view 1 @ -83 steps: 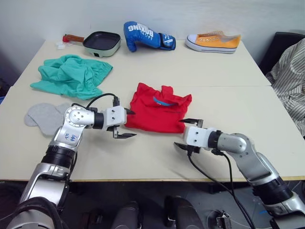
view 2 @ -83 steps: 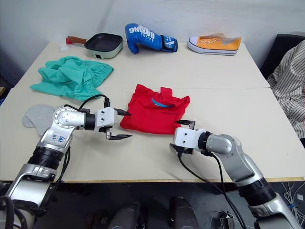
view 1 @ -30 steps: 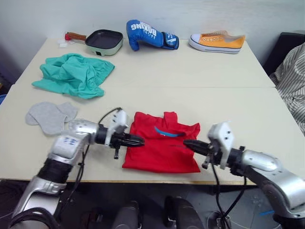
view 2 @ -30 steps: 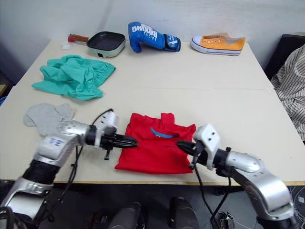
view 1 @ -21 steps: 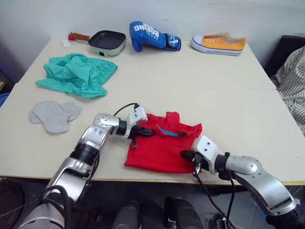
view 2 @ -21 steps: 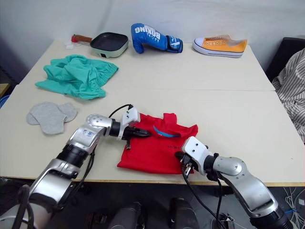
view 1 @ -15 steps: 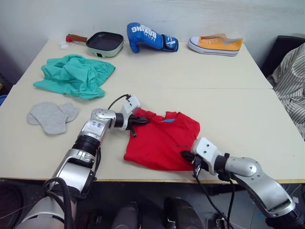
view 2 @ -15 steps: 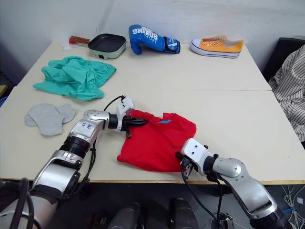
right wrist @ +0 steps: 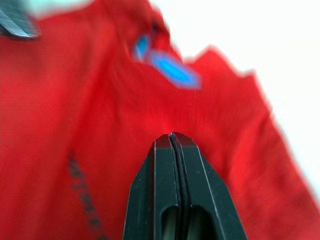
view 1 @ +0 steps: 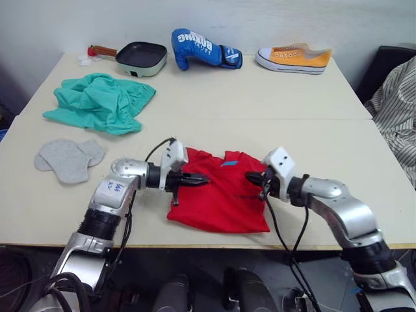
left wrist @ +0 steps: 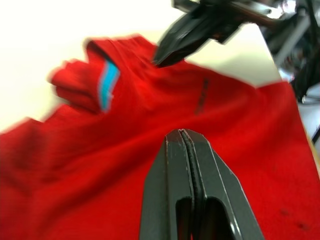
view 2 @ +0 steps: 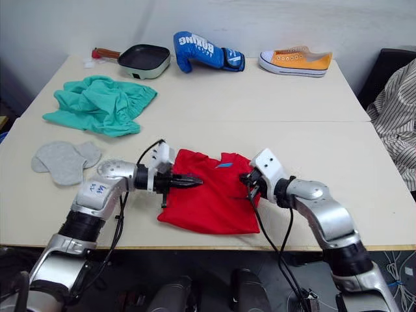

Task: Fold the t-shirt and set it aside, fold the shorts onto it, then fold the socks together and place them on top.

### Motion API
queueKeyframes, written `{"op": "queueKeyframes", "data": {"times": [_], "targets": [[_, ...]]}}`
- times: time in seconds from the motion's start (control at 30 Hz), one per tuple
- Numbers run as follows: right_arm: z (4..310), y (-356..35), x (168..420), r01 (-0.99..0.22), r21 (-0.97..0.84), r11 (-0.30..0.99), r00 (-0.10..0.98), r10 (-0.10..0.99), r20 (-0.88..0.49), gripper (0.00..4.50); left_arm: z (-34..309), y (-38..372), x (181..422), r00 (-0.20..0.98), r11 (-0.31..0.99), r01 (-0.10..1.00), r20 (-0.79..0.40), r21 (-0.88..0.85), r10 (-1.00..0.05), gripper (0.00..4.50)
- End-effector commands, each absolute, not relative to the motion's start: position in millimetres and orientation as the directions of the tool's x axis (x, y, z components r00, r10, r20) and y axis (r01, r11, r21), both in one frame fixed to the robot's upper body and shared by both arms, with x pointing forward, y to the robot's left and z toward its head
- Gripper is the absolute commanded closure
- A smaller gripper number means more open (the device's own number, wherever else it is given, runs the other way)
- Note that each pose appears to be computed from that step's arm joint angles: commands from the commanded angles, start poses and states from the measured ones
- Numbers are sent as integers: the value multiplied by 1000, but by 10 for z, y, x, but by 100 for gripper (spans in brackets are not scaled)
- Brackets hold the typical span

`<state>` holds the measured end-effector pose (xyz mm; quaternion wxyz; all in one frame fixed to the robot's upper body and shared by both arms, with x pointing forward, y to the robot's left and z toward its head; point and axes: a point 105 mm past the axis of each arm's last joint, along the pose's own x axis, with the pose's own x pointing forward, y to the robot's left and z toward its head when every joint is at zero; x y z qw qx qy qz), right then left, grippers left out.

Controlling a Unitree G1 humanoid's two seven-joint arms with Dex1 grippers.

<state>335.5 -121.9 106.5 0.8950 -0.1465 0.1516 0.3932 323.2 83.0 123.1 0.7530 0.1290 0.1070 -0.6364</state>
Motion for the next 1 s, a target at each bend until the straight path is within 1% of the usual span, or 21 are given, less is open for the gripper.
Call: {"op": "queueKeyframes", "data": {"times": [0.03,0.13,0.17,0.23,0.27,0.3,0.33,0.37,0.43,0.5,0.53,0.6,0.63,0.67,0.73,0.83,0.93,1.0], "targets": [[1042,-1296,3532,-706,-205,678,695,607,-386,450,1126,826,3227,189,154,981,-380,121,-905,448],[1017,-1491,3713,-625,-273,731,768,511,-387,450,909,937,3201,201,153,978,-466,139,-861,448],[1037,-1624,3798,-568,-296,768,808,453,-377,450,846,987,3187,205,158,978,-487,135,-849,448],[1130,-1831,3901,-483,-299,823,859,380,-342,450,785,1069,3195,228,189,973,-499,129,-836,448],[1204,-1877,3918,-468,-288,836,870,377,-319,450,780,1103,3212,246,208,969,-497,133,-832,448],[1272,-1880,3915,-472,-273,839,870,393,-297,450,793,1124,3229,261,223,965,-491,137,-831,448],[1378,-1849,3878,-493,-232,838,861,433,-267,450,856,1130,3244,274,239,962,-464,135,-842,448],[1472,-1815,3817,-523,-185,832,844,475,-247,450,946,1124,3241,274,246,962,-428,119,-861,448],[1635,-1767,3618,-589,-83,804,796,560,-230,450,1179,1113,3197,248,230,969,-352,95,-902,448],[1719,-1789,3370,-625,52,779,749,617,-241,450,1438,1118,3129,208,193,978,-286,80,-936,411],[1731,-1811,3227,-635,128,762,722,644,-254,450,1569,1122,3069,168,157,985,-248,65,-954,392],[1712,-1842,2956,-639,263,723,664,691,-285,414,1767,1138,2997,125,115,991,-193,64,-973,329],[1681,-1861,2841,-633,311,708,640,706,-303,392,1838,1148,2992,126,113,990,-176,85,-976,295],[1628,-1885,2732,-619,358,699,618,715,-326,359,1914,1158,2985,132,114,986,-153,122,-979,265],[1503,-1919,2588,-570,443,692,596,719,-357,285,2038,1168,2895,76,61,988,-103,140,-992,195],[1318,-1881,2519,-489,552,675,584,724,-368,183,2085,1169,2854,35,18,989,-119,145,-992,99],[1195,-1728,2505,-465,619,632,548,755,-359,73,2120,1165,2780,-41,-53,993,-120,105,-992,0],[1076,-1611,2513,-436,666,605,514,775,-367,4,2134,1163,2774,-46,-58,994,-120,98,-992,0]]}}
